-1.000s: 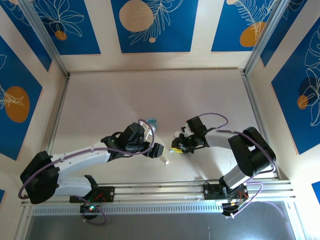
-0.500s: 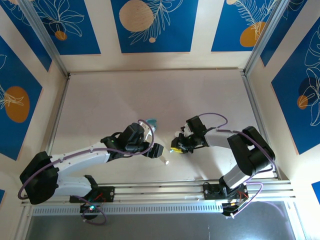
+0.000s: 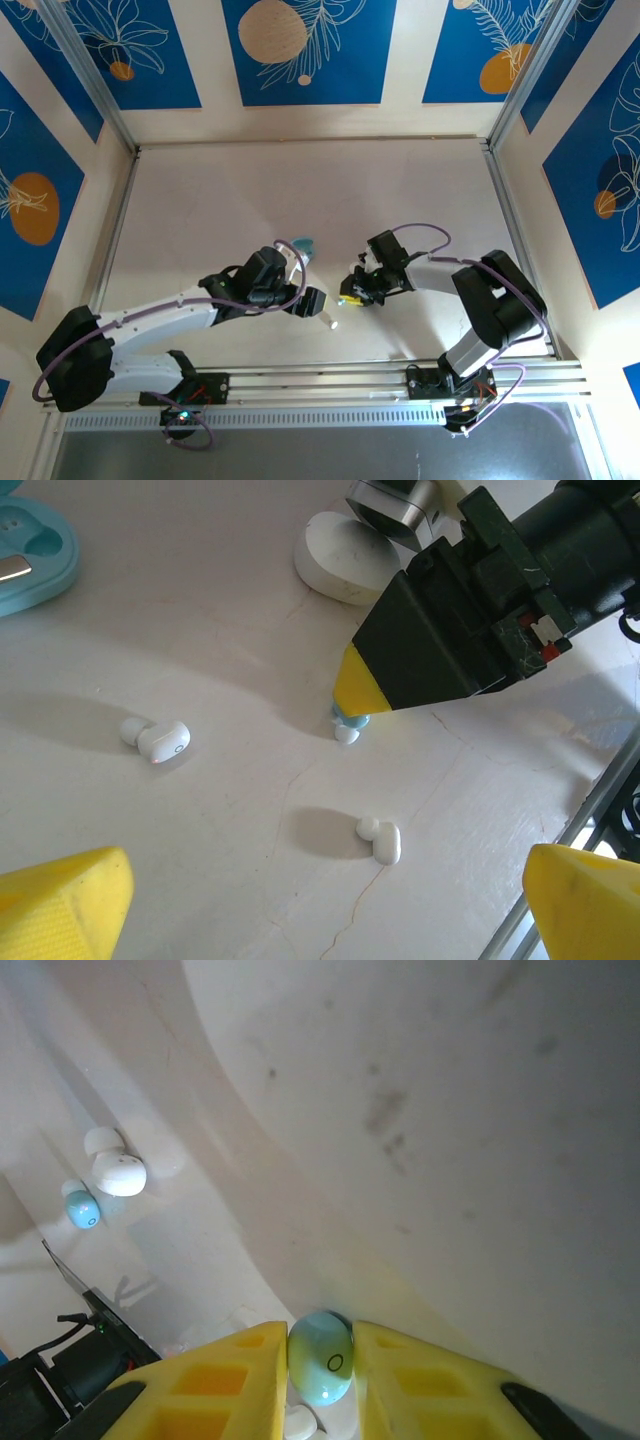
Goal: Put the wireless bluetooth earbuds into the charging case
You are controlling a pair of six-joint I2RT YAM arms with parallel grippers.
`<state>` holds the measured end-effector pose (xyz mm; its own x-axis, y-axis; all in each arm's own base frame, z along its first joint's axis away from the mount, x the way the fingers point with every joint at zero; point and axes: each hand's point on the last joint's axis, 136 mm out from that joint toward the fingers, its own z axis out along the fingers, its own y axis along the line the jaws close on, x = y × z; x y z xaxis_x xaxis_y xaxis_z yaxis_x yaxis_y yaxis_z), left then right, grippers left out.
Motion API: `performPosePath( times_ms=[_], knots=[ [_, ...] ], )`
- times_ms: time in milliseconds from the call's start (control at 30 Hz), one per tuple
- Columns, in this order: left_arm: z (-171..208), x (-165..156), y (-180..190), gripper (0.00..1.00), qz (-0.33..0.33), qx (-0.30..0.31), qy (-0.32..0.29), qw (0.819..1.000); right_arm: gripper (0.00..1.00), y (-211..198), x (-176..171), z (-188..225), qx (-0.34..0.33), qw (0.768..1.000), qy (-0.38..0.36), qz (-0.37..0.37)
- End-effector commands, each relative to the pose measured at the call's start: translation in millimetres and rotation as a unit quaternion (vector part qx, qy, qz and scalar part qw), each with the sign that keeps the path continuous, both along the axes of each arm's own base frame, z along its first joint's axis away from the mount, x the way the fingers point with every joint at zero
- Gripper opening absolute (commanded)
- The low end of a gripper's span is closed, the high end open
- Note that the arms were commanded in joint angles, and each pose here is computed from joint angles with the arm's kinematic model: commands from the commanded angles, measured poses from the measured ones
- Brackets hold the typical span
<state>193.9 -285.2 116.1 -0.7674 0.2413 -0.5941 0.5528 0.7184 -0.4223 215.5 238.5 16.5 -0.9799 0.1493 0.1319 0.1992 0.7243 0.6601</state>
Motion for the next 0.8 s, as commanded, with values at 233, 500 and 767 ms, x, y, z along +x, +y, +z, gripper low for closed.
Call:
performPosePath(
  times_ms=[233, 500, 767],
  knots=[
    [4, -3, 2, 1.0, -0.002, -0.003, -0.011, 1.0, 0.17, 1, -15, -11, -0.029, 0.999, 0.012, 0.011],
    [11, -3, 5, 1.0, 0.0, -0.011, -0.024, 1.0, 0.13, -8, -9, 26, -0.061, 0.997, -0.036, 0.004],
    [28, -1, 9, 1.0, 0.006, -0.033, -0.055, 0.998, 0.13, -35, -7, 63, -0.188, 0.978, -0.085, 0.001]
  ],
)
